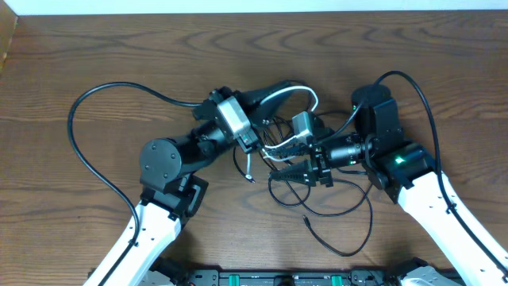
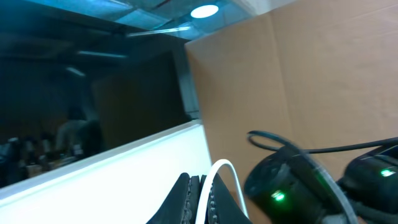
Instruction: Untangle cables
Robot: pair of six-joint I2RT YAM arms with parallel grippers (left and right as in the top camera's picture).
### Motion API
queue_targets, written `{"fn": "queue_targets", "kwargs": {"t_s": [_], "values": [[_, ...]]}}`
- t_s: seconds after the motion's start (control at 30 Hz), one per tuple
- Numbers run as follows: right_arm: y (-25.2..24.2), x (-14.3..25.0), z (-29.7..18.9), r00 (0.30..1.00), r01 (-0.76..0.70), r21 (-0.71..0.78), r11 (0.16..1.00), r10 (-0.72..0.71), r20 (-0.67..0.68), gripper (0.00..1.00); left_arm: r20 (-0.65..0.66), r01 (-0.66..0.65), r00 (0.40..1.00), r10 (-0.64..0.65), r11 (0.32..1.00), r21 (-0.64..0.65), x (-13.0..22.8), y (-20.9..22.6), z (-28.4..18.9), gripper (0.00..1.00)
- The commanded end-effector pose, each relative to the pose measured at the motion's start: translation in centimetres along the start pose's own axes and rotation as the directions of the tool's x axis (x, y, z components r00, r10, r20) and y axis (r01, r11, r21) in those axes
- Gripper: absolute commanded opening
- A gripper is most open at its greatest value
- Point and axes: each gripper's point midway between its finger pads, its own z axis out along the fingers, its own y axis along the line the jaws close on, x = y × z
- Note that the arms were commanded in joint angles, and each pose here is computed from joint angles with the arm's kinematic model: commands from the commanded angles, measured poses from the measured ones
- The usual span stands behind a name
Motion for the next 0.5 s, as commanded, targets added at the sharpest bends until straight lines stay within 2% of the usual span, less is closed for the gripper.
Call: {"fn": "queue_targets", "kwargs": {"t_s": [0.0,0.07,0.47], "values": [[-1.5,0.2,0.3,0.999,0.024,0.08,0.997,-0.022,-0.031,0.38,0.022,0.015,1.0,-0.016,0.997,0.076,-0.8,-2.1,0.7,0.08],[-2.0,-0.1,0.3,0.999,0.048,0.097,0.994,-0.045,-0.027,0.36,0.025,0.026,0.999,-0.029,0.992,0.123,-0.8,-3.4,0.9,0.08],[-2.7,-2.1,0.2,0.984,0.176,0.129,0.976,-0.179,0.016,0.32,0.035,0.046,0.998,-0.054,0.983,0.177,-1.1,-5.5,1.4,0.08]]}}
